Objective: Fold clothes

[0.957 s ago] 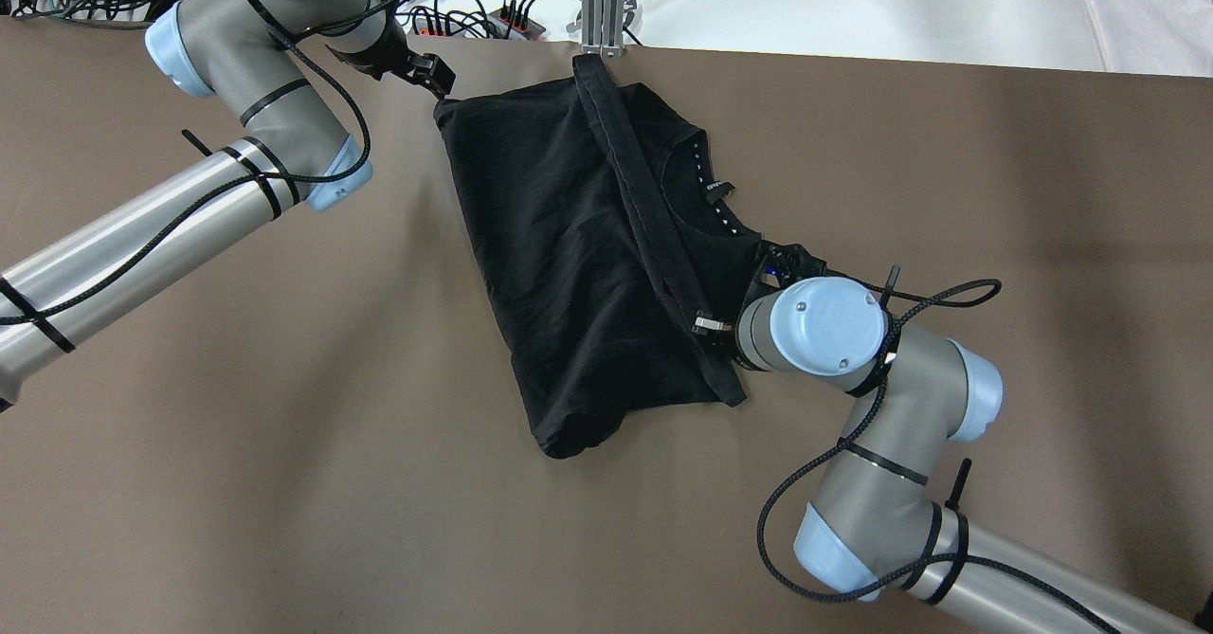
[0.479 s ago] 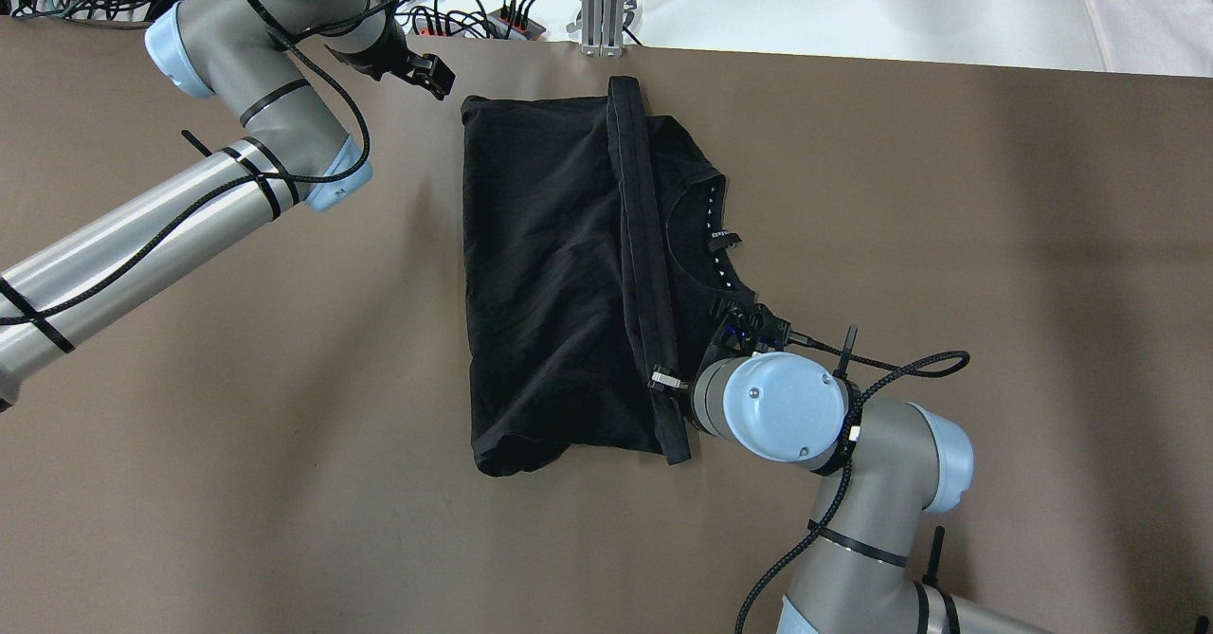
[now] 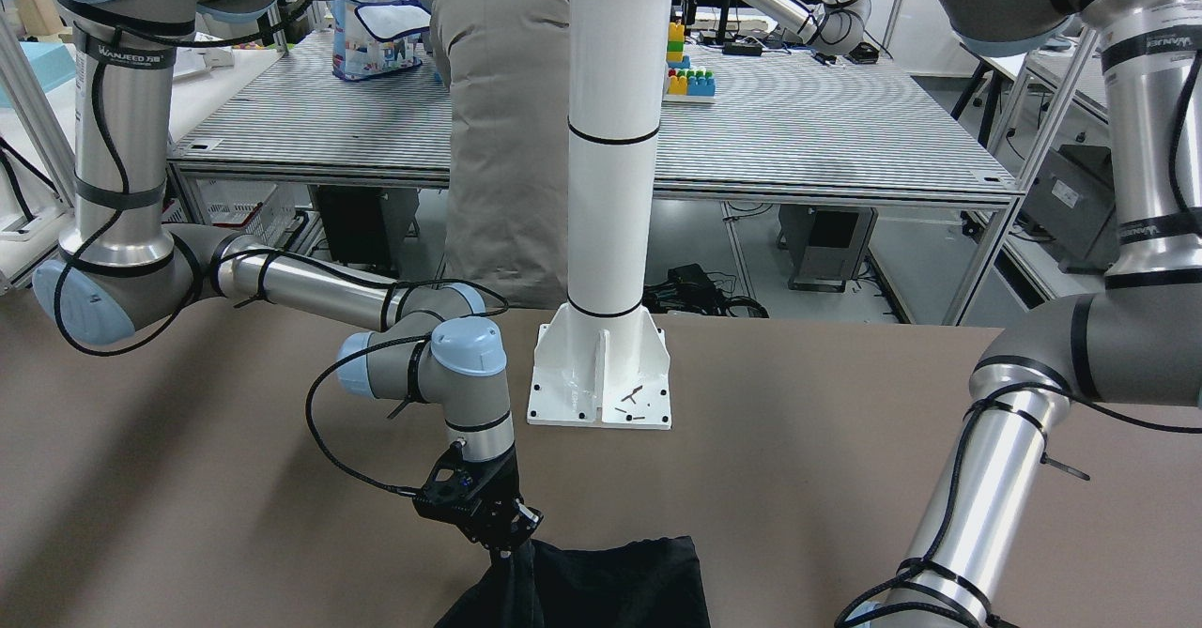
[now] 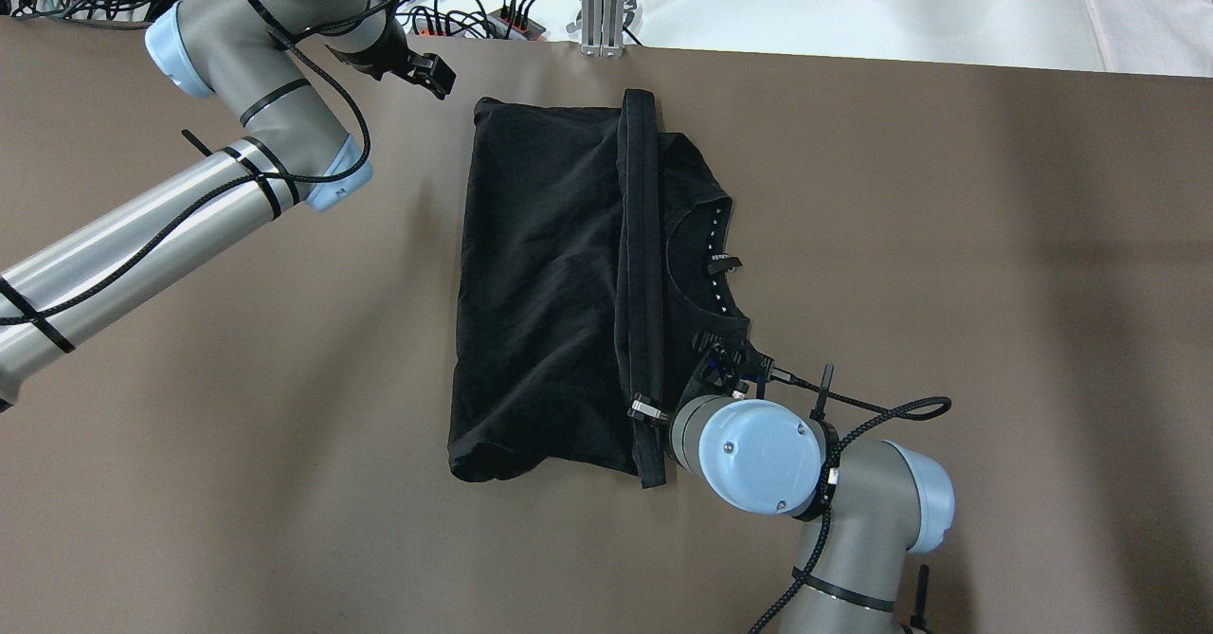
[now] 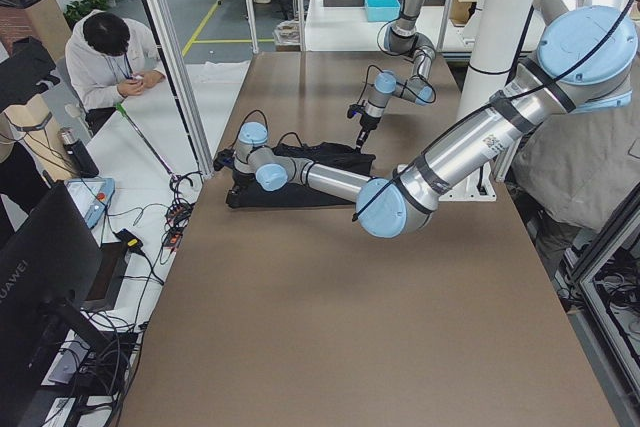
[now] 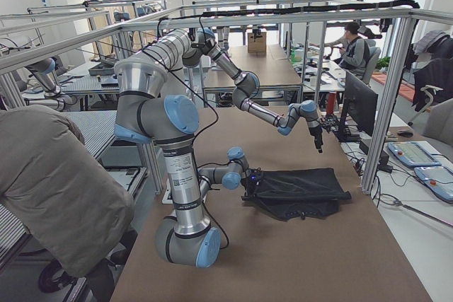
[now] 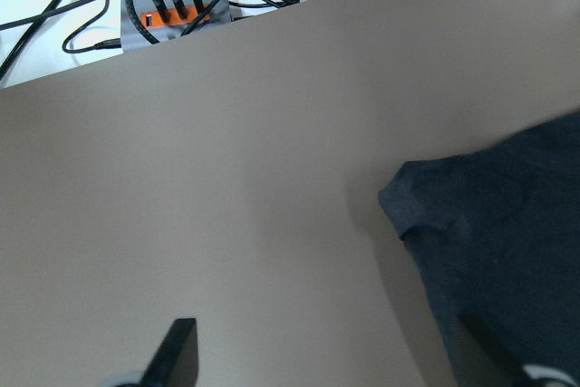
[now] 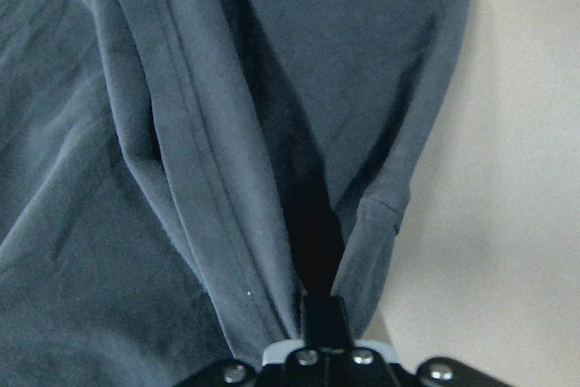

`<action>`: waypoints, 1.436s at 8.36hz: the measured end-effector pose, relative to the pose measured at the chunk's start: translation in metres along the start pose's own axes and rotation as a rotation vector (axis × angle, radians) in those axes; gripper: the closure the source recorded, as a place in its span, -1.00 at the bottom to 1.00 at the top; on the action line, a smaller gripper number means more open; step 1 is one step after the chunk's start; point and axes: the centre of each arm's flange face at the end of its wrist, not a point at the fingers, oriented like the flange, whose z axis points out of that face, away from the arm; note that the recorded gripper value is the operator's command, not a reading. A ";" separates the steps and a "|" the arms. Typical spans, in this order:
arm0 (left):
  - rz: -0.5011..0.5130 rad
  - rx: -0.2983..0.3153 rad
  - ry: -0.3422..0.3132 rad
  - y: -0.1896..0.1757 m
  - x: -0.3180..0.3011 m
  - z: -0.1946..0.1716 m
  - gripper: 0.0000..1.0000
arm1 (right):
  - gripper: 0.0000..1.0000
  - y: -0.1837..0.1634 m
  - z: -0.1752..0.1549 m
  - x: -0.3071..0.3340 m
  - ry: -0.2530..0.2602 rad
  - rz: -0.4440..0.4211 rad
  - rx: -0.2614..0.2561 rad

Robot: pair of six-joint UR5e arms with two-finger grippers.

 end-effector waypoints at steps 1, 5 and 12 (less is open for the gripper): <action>-0.001 0.000 0.000 0.000 0.000 0.000 -1.00 | -0.87 0.006 -0.002 -0.001 -0.002 0.002 0.004; -0.002 0.000 0.000 0.000 0.000 0.000 -1.00 | -0.88 -0.024 -0.012 0.006 0.019 -0.156 0.045; -0.002 -0.002 0.001 0.004 -0.003 0.003 -1.00 | -0.54 -0.075 0.035 -0.068 0.177 -0.345 0.088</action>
